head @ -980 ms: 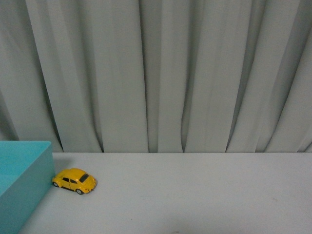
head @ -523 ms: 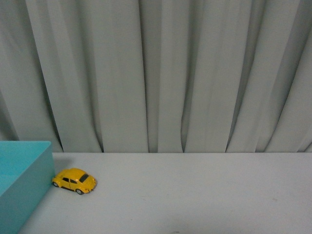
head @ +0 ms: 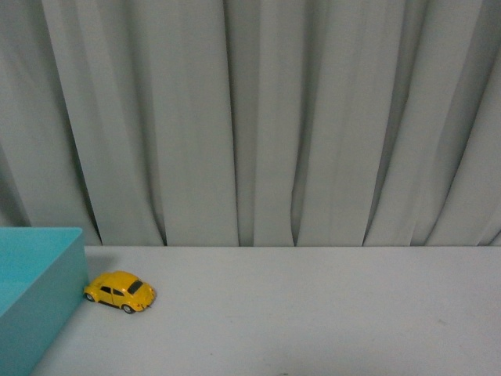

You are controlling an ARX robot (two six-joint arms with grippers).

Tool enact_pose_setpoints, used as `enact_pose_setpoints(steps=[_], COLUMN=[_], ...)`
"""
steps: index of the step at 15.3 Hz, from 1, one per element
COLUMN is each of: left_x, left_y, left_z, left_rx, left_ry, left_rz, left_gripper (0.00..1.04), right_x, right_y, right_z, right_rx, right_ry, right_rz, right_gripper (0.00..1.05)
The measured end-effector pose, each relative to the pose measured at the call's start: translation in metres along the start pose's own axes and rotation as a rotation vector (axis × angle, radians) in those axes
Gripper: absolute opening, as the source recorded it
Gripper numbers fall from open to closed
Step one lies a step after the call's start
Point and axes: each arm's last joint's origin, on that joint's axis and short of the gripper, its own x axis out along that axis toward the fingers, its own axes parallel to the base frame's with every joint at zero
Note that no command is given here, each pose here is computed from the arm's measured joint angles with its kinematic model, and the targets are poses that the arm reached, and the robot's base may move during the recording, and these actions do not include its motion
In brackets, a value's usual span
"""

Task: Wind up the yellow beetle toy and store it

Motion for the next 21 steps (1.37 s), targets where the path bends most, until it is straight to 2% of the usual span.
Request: enact_pose_setpoints(steps=[1, 5, 6, 11, 14, 15, 16, 17, 18, 19, 21], left_x=[0.0, 0.0, 0.0, 0.0, 0.0, 0.0, 0.0, 0.0, 0.003, 0.001, 0.086], left_y=[0.0, 0.0, 0.0, 0.0, 0.0, 0.0, 0.0, 0.0, -0.005, -0.002, 0.012], left_z=[0.0, 0.0, 0.0, 0.0, 0.0, 0.0, 0.0, 0.0, 0.013, 0.056, 0.09], left_rx=[0.0, 0.0, 0.0, 0.0, 0.0, 0.0, 0.0, 0.0, -0.218, -0.443, -0.273], left_ry=[0.0, 0.0, 0.0, 0.0, 0.0, 0.0, 0.0, 0.0, 0.389, 0.183, 0.152], left_rz=[-0.001, 0.0, 0.0, 0.0, 0.0, 0.0, 0.0, 0.0, 0.285, 0.333, 0.232], left_gripper=[0.98, 0.98, 0.98, 0.98, 0.98, 0.98, 0.98, 0.98, 0.98, 0.98, 0.98], right_x=[-0.005, -0.005, -0.005, -0.005, -0.005, -0.005, -0.005, -0.005, -0.005, -0.005, -0.005], right_y=[0.0, 0.0, 0.0, 0.0, 0.0, 0.0, 0.0, 0.0, 0.0, -0.001, -0.001], right_z=[0.004, 0.003, 0.003, 0.003, 0.003, 0.003, 0.003, 0.003, 0.003, 0.003, 0.003], right_rx=[0.0, 0.0, 0.0, 0.0, 0.0, 0.0, 0.0, 0.0, 0.0, 0.0, 0.001], right_ry=[-0.059, -0.045, -0.045, -0.045, -0.045, -0.046, -0.045, -0.045, -0.047, -0.046, -0.045], right_rz=[-0.004, -0.005, -0.004, -0.004, -0.005, -0.005, -0.004, -0.004, -0.002, -0.009, -0.009], right_gripper=[0.02, 0.02, 0.09, 0.7, 0.77, 0.85, 1.0, 0.98, 0.98, 0.98, 0.98])
